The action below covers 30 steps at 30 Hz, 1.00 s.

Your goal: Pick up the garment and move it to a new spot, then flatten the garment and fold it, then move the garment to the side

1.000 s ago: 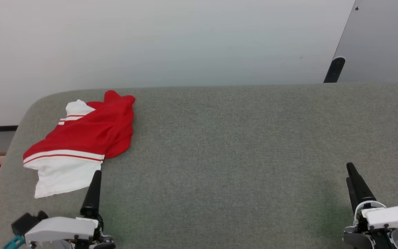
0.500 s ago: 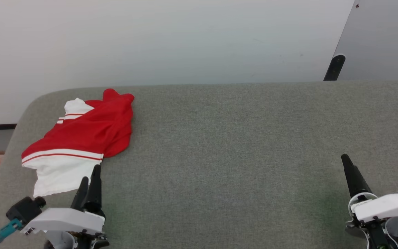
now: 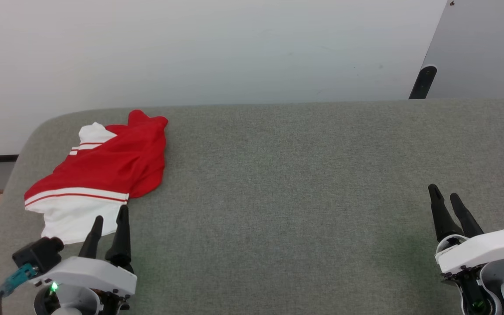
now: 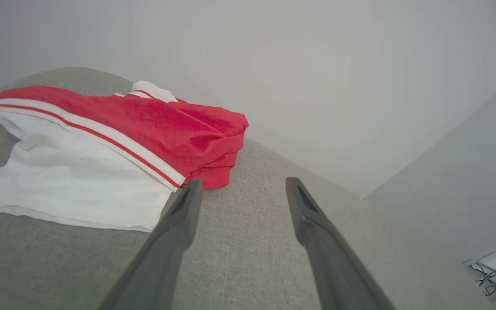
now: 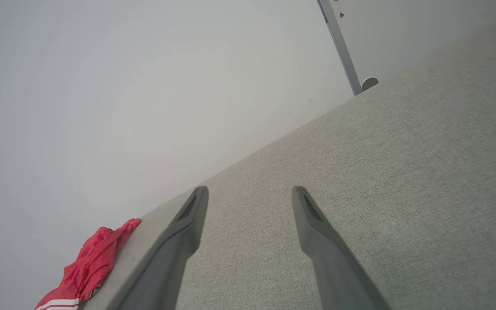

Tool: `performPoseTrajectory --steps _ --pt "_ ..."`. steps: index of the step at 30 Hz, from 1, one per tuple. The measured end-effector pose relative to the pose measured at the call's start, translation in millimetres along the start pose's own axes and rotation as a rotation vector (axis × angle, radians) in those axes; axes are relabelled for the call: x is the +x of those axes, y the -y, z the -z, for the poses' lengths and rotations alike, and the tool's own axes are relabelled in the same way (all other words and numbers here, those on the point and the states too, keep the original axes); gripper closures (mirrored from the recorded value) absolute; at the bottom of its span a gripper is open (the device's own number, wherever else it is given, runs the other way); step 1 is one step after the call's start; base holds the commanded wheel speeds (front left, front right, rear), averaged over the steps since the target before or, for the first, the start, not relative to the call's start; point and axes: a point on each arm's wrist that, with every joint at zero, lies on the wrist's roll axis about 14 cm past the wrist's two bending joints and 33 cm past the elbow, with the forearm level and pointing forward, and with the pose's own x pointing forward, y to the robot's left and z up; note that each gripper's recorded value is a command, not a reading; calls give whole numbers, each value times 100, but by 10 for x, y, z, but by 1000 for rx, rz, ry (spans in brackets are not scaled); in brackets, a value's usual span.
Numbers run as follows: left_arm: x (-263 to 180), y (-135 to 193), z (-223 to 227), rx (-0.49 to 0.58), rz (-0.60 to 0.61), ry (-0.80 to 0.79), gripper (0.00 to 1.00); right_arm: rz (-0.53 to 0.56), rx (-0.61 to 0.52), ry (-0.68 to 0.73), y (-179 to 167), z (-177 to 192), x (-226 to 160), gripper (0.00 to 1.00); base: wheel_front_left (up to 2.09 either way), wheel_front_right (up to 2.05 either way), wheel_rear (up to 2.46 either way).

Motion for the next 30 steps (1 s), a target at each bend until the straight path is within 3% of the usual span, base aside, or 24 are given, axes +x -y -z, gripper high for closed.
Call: performPoseTrajectory --steps 12,30 --pt "25 28 -71 175 24 28 0 -21 -192 19 -36 -93 49 0 0 0 0" --pt "65 53 -93 353 52 48 0 -46 -400 32 -78 -157 101 0 0 0 0"
